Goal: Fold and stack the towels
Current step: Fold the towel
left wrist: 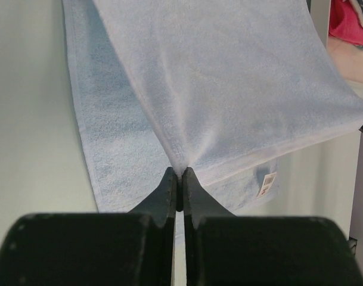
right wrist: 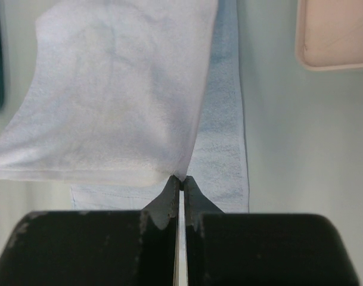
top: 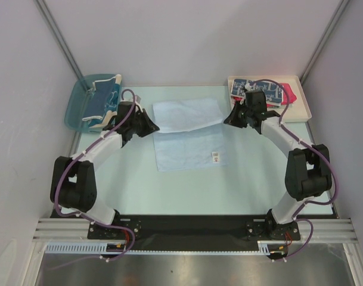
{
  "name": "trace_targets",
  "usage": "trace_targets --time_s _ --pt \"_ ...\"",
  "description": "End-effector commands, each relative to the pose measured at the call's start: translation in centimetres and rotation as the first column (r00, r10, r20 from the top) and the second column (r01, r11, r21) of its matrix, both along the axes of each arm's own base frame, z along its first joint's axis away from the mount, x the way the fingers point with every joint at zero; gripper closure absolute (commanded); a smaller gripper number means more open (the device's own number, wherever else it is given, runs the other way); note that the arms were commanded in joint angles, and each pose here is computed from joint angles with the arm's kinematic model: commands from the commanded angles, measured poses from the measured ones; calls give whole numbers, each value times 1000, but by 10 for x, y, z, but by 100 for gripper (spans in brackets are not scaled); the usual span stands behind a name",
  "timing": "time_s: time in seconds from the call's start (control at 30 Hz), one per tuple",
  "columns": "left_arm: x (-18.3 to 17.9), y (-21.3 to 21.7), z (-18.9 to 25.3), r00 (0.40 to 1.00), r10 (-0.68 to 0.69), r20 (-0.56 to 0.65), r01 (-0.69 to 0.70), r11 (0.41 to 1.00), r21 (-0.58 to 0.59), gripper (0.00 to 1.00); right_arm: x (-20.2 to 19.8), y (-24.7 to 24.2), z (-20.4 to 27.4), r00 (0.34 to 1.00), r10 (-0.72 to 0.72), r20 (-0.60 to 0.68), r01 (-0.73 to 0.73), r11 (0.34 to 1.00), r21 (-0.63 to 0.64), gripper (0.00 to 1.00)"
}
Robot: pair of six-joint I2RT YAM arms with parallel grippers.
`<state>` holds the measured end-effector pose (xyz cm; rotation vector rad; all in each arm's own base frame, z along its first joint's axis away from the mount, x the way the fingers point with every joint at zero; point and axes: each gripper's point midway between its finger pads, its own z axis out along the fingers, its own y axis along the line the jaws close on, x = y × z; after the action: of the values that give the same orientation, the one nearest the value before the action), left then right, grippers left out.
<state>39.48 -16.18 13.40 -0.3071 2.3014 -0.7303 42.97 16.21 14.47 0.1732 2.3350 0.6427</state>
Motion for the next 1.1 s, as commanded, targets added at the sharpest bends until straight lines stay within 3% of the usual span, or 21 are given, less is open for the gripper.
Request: trace_targets --time_s 0.0,0.3,0.73,1.07 --pt "-8 -1 12 999 -14 39 13 1000 20 100 -12 -2 12 1000 5 30 -4 1000 -13 100" --pt "-29 -4 -6 1000 -23 3 22 1000 14 100 -35 10 -5 999 32 0 -32 998 -45 100" --pt "-38 -6 25 997 -47 58 47 999 15 100 -46 0 13 999 19 28 -17 997 -77 100" --pt "-58 -4 16 996 -71 46 70 997 35 100 -61 -4 12 1000 12 25 -10 997 -75 100"
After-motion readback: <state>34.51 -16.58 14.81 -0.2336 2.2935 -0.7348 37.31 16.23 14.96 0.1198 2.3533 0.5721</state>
